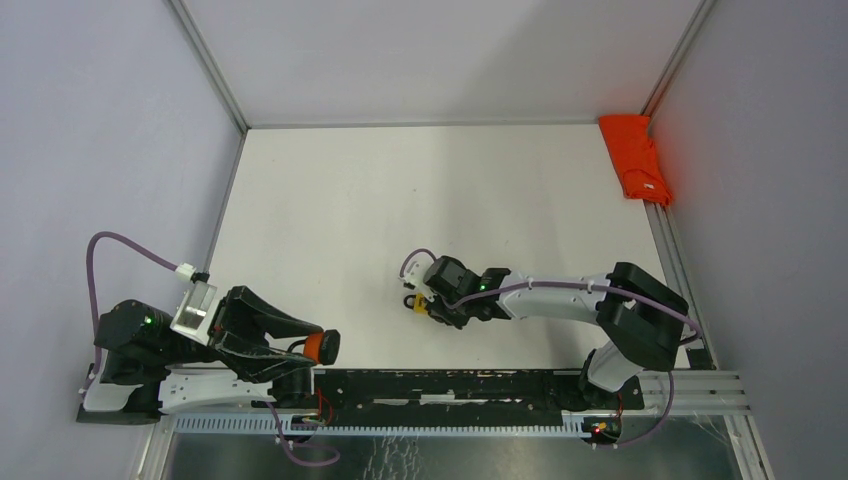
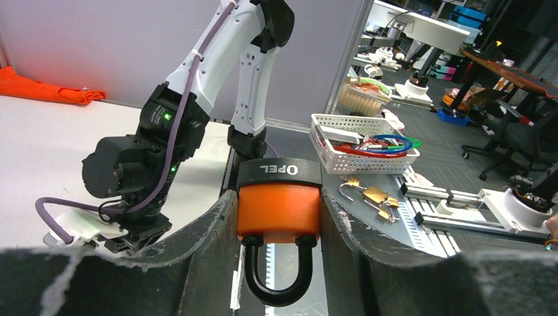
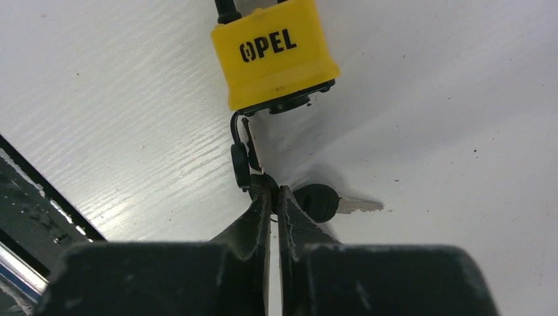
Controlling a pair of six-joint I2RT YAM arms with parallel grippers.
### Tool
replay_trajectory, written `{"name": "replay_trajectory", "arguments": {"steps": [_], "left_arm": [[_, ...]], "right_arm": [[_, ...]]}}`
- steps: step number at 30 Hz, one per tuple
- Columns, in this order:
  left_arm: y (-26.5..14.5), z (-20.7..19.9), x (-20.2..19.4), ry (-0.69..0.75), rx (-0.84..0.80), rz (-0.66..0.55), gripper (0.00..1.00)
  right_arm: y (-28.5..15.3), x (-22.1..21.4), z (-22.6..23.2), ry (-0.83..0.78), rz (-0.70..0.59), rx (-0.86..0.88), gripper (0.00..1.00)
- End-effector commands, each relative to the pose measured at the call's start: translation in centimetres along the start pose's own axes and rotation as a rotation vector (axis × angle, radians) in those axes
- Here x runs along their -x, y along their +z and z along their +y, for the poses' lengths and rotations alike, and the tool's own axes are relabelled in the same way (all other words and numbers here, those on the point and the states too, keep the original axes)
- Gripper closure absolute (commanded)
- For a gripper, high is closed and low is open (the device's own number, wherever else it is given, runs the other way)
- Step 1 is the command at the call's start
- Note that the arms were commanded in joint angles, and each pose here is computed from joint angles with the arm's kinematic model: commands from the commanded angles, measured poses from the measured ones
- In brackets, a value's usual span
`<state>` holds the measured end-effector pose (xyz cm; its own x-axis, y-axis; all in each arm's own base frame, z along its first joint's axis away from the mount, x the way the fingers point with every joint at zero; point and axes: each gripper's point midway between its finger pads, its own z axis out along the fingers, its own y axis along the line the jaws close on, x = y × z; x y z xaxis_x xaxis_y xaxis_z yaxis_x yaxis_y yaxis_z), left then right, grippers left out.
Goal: Unlock with the key
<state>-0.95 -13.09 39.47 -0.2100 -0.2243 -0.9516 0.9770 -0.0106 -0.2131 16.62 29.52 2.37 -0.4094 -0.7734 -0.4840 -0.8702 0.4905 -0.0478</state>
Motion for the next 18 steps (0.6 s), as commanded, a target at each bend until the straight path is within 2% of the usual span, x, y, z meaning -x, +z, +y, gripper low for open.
{"name": "replay_trajectory", "arguments": {"steps": [1, 9, 18], "left_arm": [[-0.1, -0.8, 2.7, 0.045, -0.038, -0.102, 0.98], [0.1, -0.9, 2.8, 0.048, -0.047, -0.101, 0.98], [0.2, -1.0, 2.8, 0.052, -0.05, -0.102, 0.98]], "right_arm": [[0.1, -2.1, 0.6, -0.006, 0.054, 0.013, 0.99], [-0.3, -2.4, 0.4, -0.013, 0.044, -0.001, 1.0], [-1.7, -1.8, -3.3, -0.005, 0.047, -0.219, 1.0]]}}
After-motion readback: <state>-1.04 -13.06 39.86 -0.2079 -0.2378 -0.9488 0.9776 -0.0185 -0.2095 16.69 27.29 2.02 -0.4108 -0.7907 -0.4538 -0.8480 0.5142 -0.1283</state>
